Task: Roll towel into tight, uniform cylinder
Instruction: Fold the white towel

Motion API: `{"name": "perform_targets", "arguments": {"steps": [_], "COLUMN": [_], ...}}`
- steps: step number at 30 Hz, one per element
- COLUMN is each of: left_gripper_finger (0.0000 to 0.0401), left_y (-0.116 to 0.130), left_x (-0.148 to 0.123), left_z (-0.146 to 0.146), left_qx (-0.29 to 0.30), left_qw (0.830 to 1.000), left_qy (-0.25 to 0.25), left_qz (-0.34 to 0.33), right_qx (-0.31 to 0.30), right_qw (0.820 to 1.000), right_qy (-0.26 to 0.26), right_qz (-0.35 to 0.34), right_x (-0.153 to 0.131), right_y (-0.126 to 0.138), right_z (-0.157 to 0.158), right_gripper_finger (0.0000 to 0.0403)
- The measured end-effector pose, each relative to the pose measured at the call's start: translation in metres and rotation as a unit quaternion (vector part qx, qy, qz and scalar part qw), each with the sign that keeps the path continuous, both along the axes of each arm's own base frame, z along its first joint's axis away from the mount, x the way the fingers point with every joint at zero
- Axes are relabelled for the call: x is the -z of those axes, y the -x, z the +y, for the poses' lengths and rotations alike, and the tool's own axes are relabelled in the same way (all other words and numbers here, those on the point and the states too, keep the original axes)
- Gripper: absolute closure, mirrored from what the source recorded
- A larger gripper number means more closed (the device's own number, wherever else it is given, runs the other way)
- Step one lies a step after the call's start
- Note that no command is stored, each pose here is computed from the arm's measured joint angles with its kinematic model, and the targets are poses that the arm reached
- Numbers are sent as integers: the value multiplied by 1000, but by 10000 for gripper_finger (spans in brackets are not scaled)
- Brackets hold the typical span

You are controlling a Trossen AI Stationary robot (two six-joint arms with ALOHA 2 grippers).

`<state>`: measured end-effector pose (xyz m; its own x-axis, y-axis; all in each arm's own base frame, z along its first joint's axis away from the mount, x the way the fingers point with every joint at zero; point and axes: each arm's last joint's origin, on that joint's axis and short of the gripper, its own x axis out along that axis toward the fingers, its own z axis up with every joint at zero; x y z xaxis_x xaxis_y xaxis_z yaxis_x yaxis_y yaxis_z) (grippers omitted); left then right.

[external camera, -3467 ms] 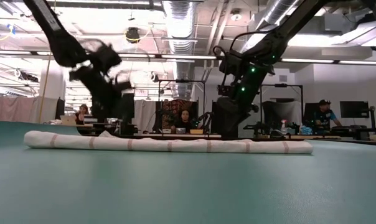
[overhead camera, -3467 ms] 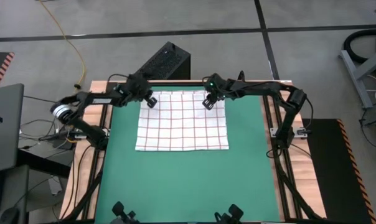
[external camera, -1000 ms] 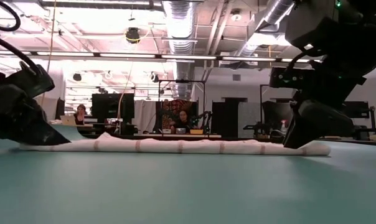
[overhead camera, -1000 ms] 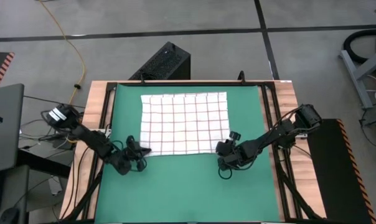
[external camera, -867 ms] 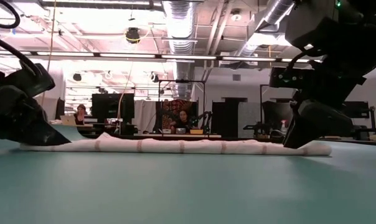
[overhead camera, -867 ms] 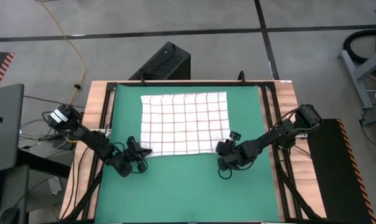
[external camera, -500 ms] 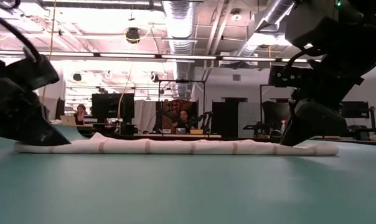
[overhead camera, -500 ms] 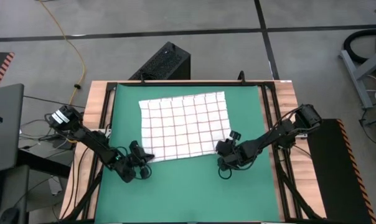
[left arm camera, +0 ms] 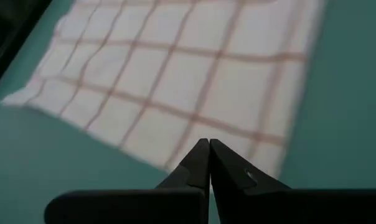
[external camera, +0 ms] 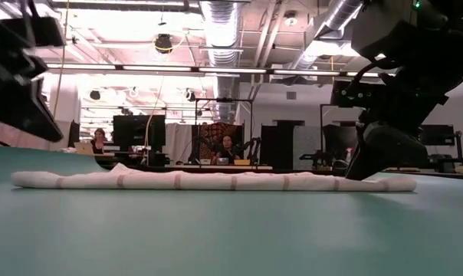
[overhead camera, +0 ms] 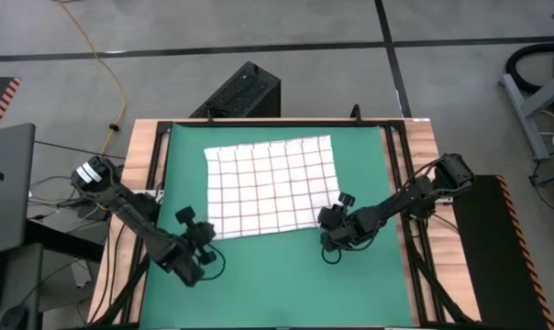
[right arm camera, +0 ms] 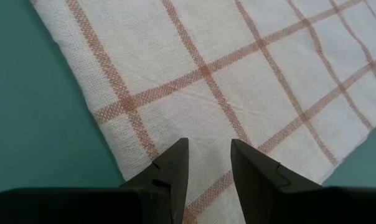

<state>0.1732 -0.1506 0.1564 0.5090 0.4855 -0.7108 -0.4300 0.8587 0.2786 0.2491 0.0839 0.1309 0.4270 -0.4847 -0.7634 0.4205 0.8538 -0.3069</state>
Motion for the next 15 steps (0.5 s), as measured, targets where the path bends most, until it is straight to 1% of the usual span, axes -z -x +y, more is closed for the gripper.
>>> {"name": "perform_targets", "arguments": {"steps": [3,5,8,11,13,15], "left_gripper_finger": [397,388,365,334,314,298], "left_y": [10,18,28,31,29,24], "left_x": [-1,0,5,11,13,17], "left_z": [-16,-23,-26,-24,-18,-11], "left_qx": [66,87,96,100,83,60], "left_qw": [998,996,995,995,995,996], "left_qy": [3,5,-2,-12,-28,-28], "left_qz": [17,21,2,-19,-45,-56], "right_qx": [0,0,0,0,0,0], "right_qw": [1000,1000,1000,1000,1000,1000], "right_qy": [0,0,0,-1,-1,-1], "right_qz": [0,0,0,-1,-1,-1], "right_x": [0,0,0,0,0,0], "right_y": [0,0,0,0,0,0], "right_z": [0,0,0,0,0,0], "right_gripper_finger": [262,262,262,262,262,262]}}
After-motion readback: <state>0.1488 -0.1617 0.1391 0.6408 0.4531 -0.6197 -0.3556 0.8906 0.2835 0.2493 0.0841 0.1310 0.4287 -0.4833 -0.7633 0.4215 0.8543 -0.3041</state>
